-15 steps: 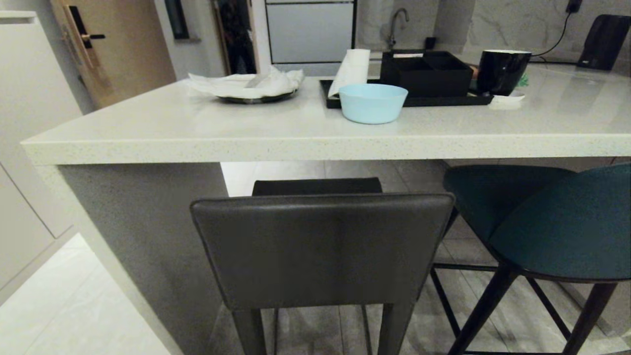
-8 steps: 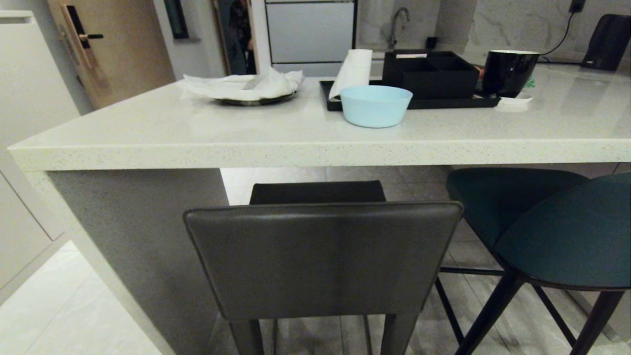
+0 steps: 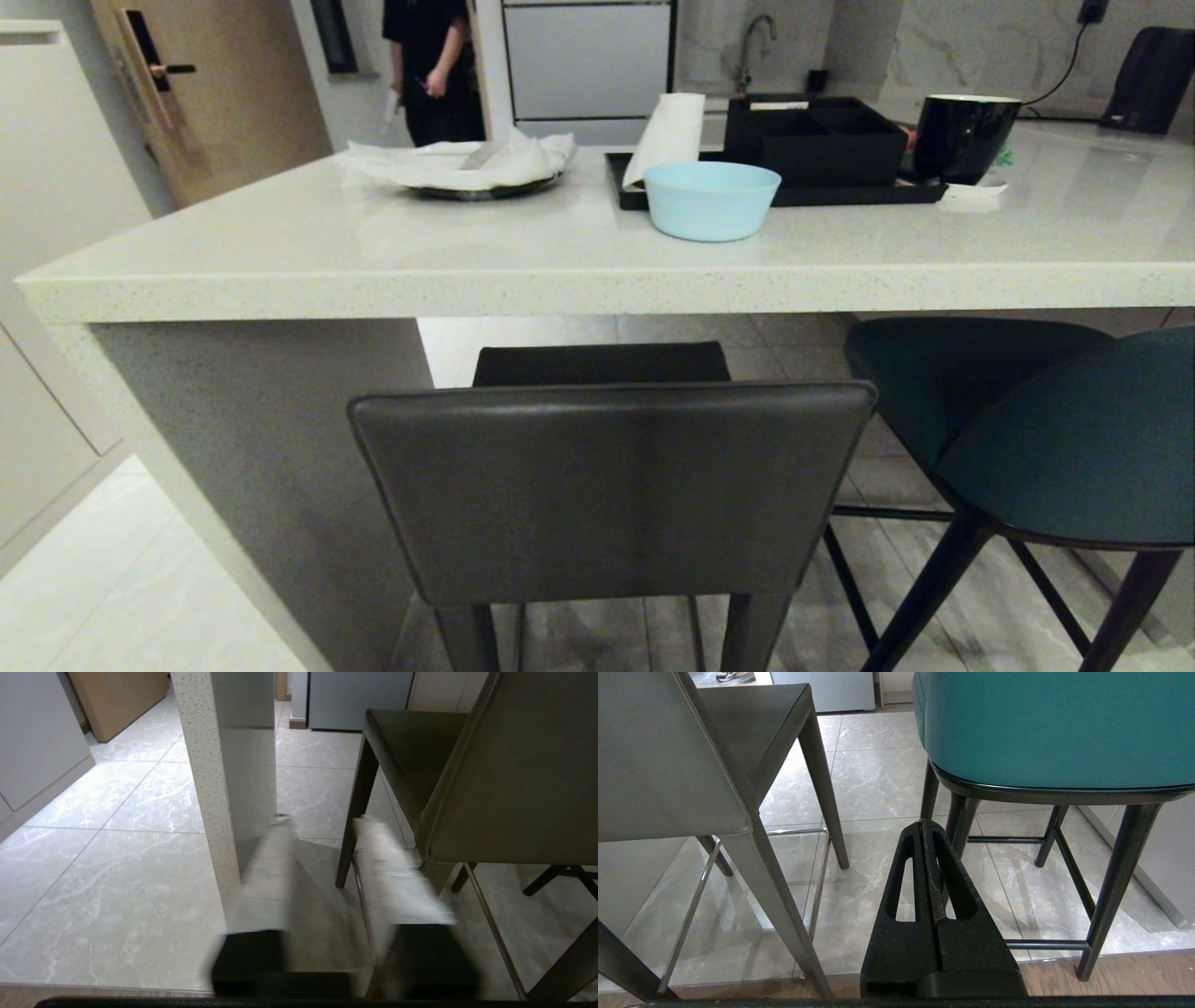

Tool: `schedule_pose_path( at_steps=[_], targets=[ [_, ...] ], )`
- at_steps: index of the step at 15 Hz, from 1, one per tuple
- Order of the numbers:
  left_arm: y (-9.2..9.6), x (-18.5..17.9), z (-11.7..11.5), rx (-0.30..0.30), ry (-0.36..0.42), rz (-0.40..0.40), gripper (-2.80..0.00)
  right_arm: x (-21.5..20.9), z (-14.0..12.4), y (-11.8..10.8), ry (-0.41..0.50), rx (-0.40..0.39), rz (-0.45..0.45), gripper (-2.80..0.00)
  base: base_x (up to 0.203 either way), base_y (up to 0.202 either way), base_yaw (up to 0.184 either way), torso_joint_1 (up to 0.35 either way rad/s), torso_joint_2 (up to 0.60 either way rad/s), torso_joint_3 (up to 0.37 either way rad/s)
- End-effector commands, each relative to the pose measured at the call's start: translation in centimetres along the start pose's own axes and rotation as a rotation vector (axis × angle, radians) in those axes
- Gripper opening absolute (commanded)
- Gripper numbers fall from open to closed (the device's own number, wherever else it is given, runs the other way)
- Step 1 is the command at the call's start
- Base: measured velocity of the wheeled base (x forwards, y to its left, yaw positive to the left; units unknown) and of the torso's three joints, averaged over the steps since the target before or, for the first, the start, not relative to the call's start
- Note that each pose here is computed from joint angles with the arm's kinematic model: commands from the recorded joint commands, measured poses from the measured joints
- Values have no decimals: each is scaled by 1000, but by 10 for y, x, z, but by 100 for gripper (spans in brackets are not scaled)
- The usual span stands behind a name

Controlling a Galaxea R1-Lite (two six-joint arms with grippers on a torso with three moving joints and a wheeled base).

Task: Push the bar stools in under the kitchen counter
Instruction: Pull the gray chair out from under the dining table

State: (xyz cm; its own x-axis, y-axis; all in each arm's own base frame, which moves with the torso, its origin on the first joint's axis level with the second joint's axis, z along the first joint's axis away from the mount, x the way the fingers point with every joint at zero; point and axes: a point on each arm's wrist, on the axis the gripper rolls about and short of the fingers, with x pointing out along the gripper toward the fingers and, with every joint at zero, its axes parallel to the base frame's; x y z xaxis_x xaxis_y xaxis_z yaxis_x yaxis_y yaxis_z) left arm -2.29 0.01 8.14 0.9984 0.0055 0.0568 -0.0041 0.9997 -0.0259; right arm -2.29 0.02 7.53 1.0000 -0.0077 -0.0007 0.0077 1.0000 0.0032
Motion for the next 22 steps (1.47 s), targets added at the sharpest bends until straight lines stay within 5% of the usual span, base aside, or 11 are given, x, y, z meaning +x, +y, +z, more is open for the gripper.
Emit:
schedule_pose_path(
  at_steps=[1, 6, 7, 22],
  targets=[
    [0, 1, -5, 0, 15, 1, 0, 0, 0, 0, 0, 0, 0, -280, 0, 0, 0, 0, 0, 0],
    [0, 1, -5, 0, 15, 1, 0, 0, 0, 0, 1, 1, 0, -280, 0, 0, 0, 0, 0, 0],
    [0, 1, -5, 0, 15, 1, 0, 0, 0, 0, 1, 0, 0, 0, 0, 0, 0, 0, 0, 0],
    [0, 1, -5, 14, 15, -4, 0, 0, 0, 0, 1, -7, 3, 0, 0, 0, 0, 0, 0, 0]
  ],
)
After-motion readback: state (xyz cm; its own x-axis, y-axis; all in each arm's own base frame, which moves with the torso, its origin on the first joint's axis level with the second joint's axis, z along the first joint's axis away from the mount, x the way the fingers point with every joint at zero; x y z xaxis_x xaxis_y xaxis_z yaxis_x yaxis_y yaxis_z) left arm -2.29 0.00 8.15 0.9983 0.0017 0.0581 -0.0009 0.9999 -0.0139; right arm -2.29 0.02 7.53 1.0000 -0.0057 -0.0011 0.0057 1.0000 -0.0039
